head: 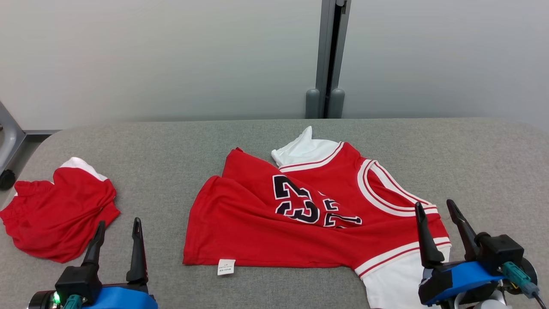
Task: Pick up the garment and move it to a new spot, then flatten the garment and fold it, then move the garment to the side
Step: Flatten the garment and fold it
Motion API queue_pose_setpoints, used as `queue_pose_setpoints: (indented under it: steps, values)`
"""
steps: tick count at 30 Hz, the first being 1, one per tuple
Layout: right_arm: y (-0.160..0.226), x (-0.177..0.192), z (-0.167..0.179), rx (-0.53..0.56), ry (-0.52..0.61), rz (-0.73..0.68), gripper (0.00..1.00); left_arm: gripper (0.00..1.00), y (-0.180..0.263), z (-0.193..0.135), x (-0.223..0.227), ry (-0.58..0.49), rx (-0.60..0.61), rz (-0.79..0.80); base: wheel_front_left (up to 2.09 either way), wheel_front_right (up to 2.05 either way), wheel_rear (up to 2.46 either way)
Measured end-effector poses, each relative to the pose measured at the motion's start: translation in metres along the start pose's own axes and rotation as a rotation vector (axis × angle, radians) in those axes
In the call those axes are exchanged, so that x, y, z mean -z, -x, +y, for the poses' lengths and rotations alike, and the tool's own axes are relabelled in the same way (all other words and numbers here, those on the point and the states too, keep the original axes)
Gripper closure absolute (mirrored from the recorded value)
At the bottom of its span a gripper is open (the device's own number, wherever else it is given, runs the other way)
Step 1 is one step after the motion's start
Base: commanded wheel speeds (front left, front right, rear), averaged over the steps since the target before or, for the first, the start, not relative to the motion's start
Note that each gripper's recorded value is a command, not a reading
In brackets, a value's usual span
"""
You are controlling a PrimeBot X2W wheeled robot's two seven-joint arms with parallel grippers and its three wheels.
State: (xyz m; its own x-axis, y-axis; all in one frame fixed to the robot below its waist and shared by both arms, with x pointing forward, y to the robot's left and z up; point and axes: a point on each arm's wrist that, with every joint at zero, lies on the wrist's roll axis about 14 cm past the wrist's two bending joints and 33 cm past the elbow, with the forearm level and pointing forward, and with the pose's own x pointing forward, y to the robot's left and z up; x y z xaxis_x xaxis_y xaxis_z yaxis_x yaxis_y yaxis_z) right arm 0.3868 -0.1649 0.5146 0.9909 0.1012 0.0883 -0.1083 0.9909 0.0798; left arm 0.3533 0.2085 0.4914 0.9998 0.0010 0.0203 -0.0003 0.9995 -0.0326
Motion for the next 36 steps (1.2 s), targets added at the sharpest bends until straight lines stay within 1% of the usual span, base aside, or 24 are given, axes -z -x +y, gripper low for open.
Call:
queue_pose_setpoints:
  steps: [8, 24, 28, 36]
  values:
    - [0.009, 0.008, -0.001, 0.005, 0.008, 0.044, 0.0, 0.0, 0.002, -0.002, 0.005, 0.001, 0.008, 0.013, 0.0, 0.0, 0.0]
    - [0.016, 0.008, -0.008, 0.024, 0.022, 0.067, 0.0, 0.0, -0.006, -0.008, 0.011, -0.009, 0.038, 0.031, 0.0, 0.0, 0.0]
    - [0.022, 0.018, -0.022, 0.066, 0.034, 0.109, 0.0, 0.0, -0.011, -0.018, 0.02, 0.003, 0.075, 0.058, 0.0, 0.0, 0.0]
    - [0.05, 0.059, -0.046, 0.145, 0.03, 0.244, 0.0, 0.0, -0.015, -0.047, 0.058, 0.013, 0.175, 0.185, 0.0, 0.0, 0.0]
